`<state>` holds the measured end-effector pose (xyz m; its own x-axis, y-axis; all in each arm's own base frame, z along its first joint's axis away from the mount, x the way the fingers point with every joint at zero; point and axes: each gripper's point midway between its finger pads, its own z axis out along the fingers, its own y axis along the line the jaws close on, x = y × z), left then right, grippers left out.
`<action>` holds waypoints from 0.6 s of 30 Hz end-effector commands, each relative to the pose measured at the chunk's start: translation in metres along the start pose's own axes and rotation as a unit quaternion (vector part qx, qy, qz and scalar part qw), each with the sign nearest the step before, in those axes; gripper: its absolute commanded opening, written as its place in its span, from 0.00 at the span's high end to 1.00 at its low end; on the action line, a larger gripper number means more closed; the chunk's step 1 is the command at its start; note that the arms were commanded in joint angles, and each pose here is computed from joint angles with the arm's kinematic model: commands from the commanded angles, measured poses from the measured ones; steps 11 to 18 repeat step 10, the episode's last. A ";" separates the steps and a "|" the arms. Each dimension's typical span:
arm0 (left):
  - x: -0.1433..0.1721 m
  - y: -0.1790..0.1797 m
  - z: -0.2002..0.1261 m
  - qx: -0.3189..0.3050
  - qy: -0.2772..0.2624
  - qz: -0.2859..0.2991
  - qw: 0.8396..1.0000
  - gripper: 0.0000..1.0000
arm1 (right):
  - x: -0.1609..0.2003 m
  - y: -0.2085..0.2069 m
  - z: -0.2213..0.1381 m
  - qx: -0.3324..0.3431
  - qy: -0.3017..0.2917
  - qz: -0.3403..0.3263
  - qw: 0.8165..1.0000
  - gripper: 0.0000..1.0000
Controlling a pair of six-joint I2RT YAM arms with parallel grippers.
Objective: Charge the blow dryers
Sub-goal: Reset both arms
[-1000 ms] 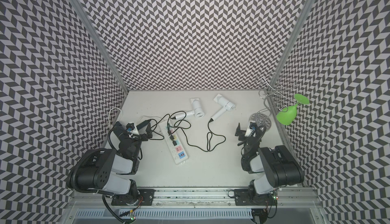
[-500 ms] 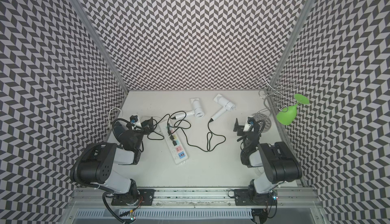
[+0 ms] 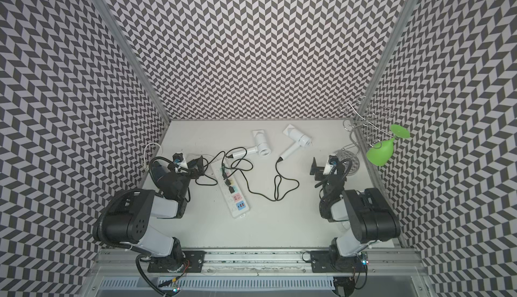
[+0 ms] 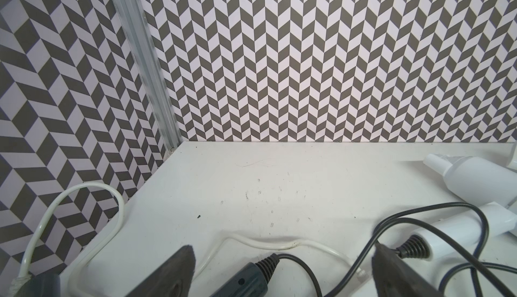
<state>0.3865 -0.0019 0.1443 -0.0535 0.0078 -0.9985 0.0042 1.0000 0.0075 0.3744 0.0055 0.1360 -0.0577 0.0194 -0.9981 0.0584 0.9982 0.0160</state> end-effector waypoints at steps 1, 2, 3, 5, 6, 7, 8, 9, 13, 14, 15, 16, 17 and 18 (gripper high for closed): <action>-0.001 -0.003 0.000 0.007 -0.001 0.006 1.000 0.00 | -0.013 0.001 0.000 -0.004 -0.024 0.003 1.000 0.01; -0.001 -0.003 0.000 0.007 -0.001 0.005 1.000 0.00 | -0.013 0.001 0.000 -0.004 -0.025 0.003 1.000 0.01; -0.001 -0.003 0.000 0.007 -0.001 0.005 1.000 0.00 | -0.011 0.000 0.000 -0.003 -0.022 0.002 1.000 0.01; -0.001 -0.003 0.000 0.007 -0.001 0.005 1.000 0.00 | -0.020 0.003 0.008 -0.007 -0.031 0.004 0.999 0.01; -0.001 -0.003 0.000 0.007 -0.001 0.006 1.000 0.00 | -0.020 0.003 0.008 -0.008 -0.031 0.005 0.999 0.01; -0.001 -0.003 0.000 0.007 -0.001 0.005 1.000 0.00 | -0.020 0.003 0.008 -0.009 -0.031 0.005 0.999 0.01; -0.001 -0.003 0.000 0.007 -0.001 0.005 1.000 0.00 | -0.021 0.002 0.007 -0.008 -0.034 0.005 0.999 0.01; -0.001 -0.003 0.000 0.007 -0.001 0.005 1.000 0.00 | -0.021 0.002 0.006 -0.008 -0.035 0.005 0.999 0.01; -0.001 -0.003 0.000 0.007 -0.001 0.006 1.000 0.00 | -0.021 0.002 0.006 -0.008 -0.035 0.004 0.999 0.01; -0.001 -0.003 0.000 0.007 -0.001 0.006 1.000 0.00 | -0.021 0.002 0.006 -0.008 -0.035 0.004 0.999 0.01; -0.001 -0.003 0.000 0.007 -0.001 0.006 1.000 0.00 | -0.021 0.002 0.006 -0.008 -0.035 0.004 0.999 0.01; -0.001 -0.003 0.000 0.007 -0.001 0.006 1.000 0.00 | -0.021 0.002 0.006 -0.008 -0.035 0.004 0.999 0.01; -0.001 -0.003 0.000 0.007 -0.001 0.006 1.000 0.00 | -0.021 0.002 0.006 -0.008 -0.035 0.004 0.999 0.01; -0.001 -0.003 0.000 0.007 -0.001 0.006 1.000 0.00 | -0.021 0.002 0.006 -0.008 -0.035 0.004 0.999 0.01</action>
